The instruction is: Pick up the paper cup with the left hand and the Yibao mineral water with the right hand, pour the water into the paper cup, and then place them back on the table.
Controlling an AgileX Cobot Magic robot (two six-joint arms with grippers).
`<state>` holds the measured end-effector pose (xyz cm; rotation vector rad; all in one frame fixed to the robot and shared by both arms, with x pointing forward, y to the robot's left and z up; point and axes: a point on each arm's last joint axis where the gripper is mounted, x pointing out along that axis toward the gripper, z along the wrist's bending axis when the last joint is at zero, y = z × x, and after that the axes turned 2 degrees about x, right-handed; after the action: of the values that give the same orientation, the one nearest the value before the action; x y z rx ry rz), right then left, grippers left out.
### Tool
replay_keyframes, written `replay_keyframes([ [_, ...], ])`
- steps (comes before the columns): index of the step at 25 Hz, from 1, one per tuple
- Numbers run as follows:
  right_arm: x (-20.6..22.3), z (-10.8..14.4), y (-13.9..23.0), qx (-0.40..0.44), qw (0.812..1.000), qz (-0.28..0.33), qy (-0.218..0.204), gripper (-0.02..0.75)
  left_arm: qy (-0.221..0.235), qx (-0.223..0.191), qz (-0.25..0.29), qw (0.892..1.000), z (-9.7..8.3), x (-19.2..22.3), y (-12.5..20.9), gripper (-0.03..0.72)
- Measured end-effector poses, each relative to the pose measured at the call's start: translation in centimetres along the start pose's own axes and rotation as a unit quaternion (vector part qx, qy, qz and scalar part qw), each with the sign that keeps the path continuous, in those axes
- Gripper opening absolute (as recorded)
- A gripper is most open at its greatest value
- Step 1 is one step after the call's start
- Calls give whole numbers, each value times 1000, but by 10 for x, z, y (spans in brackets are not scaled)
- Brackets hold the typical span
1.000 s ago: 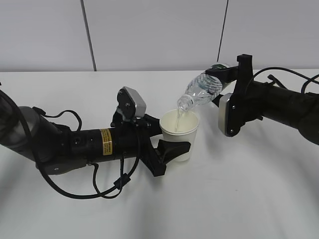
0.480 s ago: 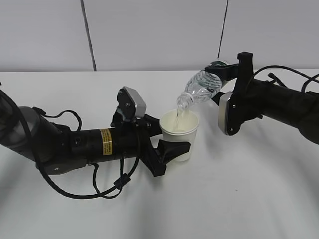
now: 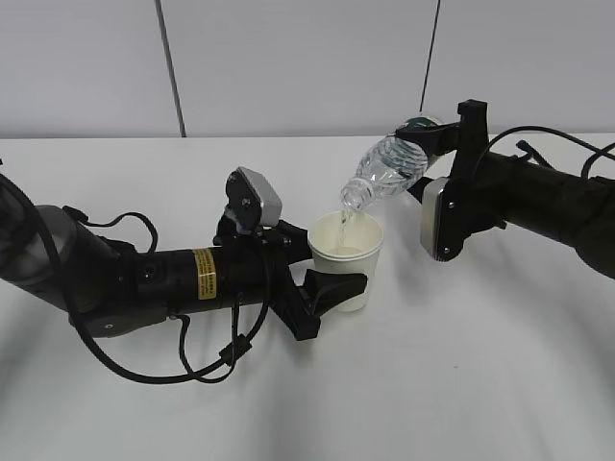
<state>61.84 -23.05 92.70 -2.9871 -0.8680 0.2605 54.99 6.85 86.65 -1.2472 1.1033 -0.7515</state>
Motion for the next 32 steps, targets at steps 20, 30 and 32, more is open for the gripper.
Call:
replay_keyframes([
  [20, 0, 0, 0, -9, 1000, 0, 0, 447, 0, 0, 1, 1000, 0, 0, 0, 456],
  [30, 0, 0, 1, -7, 1000, 4, 2, 447, -1, 0, 3, 1000, 0, 0, 0, 456],
  [32, 0, 0, 1, -7, 1000, 4, 2, 447, -1, 0, 3, 1000, 0, 0, 0, 454],
])
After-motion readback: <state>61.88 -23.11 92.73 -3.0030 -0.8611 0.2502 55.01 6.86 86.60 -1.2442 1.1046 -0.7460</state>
